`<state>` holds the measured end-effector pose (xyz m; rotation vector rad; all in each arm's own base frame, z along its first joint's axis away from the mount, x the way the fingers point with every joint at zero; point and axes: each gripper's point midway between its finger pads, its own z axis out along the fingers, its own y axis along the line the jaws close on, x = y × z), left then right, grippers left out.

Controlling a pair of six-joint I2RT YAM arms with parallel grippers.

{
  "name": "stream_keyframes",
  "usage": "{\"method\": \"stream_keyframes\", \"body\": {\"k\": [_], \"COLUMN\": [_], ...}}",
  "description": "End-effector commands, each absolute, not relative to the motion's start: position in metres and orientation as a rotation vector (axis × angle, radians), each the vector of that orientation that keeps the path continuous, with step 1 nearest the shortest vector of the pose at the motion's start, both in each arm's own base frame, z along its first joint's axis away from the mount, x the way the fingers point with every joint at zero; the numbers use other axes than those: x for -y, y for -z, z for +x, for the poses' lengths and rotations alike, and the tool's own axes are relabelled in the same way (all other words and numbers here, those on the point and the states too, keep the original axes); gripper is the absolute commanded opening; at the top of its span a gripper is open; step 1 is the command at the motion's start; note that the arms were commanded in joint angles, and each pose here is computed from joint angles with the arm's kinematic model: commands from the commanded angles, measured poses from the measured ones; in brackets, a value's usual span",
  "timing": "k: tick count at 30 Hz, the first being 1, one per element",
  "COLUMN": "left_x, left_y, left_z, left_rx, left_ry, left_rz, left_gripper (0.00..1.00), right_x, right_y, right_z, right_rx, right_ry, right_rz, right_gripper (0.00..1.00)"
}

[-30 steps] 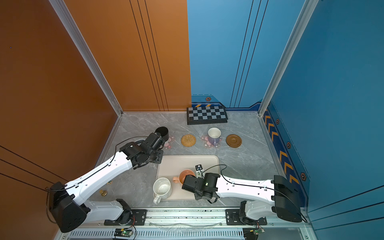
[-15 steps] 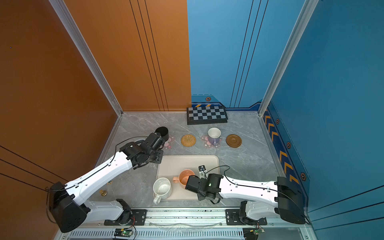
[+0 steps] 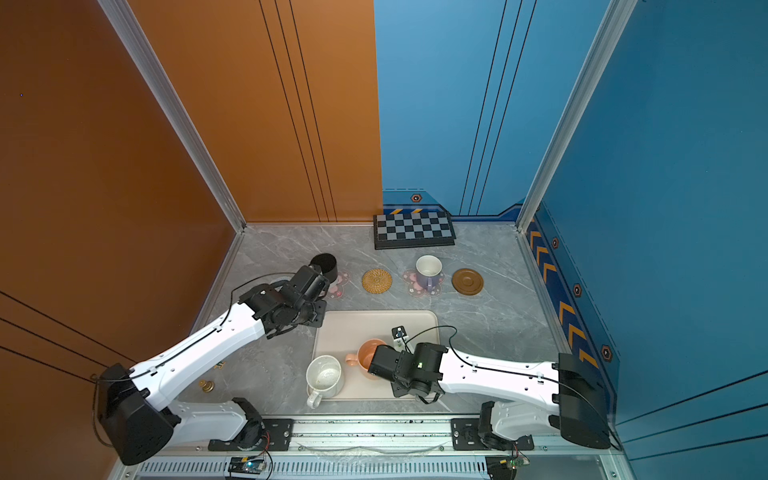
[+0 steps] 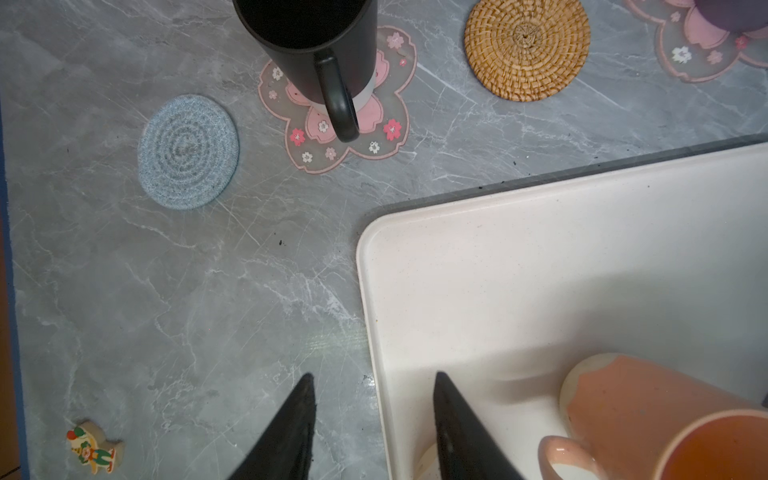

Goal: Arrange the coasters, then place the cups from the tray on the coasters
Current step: 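Lower the right gripper onto the rim of the grey mug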

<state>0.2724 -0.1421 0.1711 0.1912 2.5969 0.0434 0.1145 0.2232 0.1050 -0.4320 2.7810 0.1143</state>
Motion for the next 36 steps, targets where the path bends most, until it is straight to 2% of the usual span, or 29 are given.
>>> {"method": "stream_keyframes", "body": {"k": [1, 10, 18, 24, 29, 36], "left_x": [0.135, 0.132, 0.133, 0.133, 0.133, 0.13], "left_y": [-0.175, -0.18, -0.18, -0.176, -0.173, -0.168], "left_z": [0.271, 0.268, 0.269, 0.27, 0.272, 0.273], "left_rx": [-2.598, -2.584, -2.585, -2.599, -2.609, -2.623], "left_ry": [-0.065, -0.047, -0.044, -0.055, -0.066, -0.078], "left_rz": [0.175, 0.181, 0.2, 0.201, 0.207, 0.199], "left_gripper": [0.48, 0.49, 0.5, 0.5, 0.5, 0.51], "right_x": [-0.222, -0.212, -0.174, -0.163, -0.163, -0.178], "right_y": [-0.119, -0.148, -0.158, -0.145, -0.135, -0.122], "right_z": [0.113, 0.089, 0.066, 0.07, 0.078, 0.086], "right_rx": [-2.758, -2.736, -2.767, -2.776, -2.789, -2.837], "right_ry": [-0.07, -0.085, -0.028, 0.023, 0.042, -0.052], "right_rz": [-0.426, -0.4, -0.344, -0.3, -0.266, -0.227], "right_gripper": [0.11, 0.26, 0.31, 0.37, 0.47, 0.47]}}
